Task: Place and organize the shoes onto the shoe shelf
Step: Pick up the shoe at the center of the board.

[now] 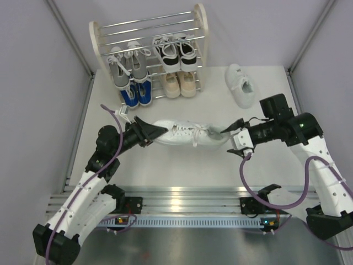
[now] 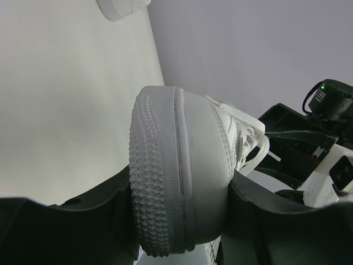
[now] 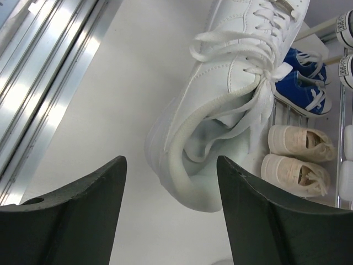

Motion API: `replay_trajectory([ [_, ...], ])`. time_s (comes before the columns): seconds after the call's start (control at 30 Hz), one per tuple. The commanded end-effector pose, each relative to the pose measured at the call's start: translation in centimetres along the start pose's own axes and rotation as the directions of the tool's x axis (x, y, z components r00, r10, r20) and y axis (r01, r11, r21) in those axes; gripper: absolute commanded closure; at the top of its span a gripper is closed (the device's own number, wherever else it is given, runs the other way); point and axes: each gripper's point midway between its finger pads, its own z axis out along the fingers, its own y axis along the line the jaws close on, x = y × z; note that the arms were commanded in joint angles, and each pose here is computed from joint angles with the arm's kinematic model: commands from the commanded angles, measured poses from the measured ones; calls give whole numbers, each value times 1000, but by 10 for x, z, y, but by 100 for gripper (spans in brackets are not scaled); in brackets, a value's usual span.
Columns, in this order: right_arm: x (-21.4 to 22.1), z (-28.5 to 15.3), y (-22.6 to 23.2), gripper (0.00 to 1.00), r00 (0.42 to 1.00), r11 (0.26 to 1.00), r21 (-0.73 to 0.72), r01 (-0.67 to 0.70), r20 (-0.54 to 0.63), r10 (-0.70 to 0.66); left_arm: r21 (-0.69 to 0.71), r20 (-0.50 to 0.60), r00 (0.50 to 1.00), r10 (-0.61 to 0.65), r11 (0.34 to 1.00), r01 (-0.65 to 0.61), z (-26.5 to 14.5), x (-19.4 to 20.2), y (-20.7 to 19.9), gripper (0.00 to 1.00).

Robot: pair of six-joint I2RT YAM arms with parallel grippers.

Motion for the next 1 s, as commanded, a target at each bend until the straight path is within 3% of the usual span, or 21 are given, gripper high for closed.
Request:
replay_trajectory([
  [0.0,-2,-1,14,34,1000,998,-67,13,-18,-14,204,23,998,60,977,-63,-8,-12,-61,100],
  [0.13,12,-1,17,37,993,993,-107,46,-100,-57,210,5,998,58,976,-58,-8,-11,-63,100],
  [0.4,22,-3,32,41,958,948,-234,215,-139,-252,206,-43,998,45,978,-35,-2,-13,-66,100],
  [0.8,47,10,57,50,894,849,-445,283,-198,-402,153,-155,983,96,986,-73,6,-17,-69,100],
  [0.97,57,1,56,54,846,826,-462,323,-249,-471,166,-200,975,95,984,-61,7,-17,-69,100],
])
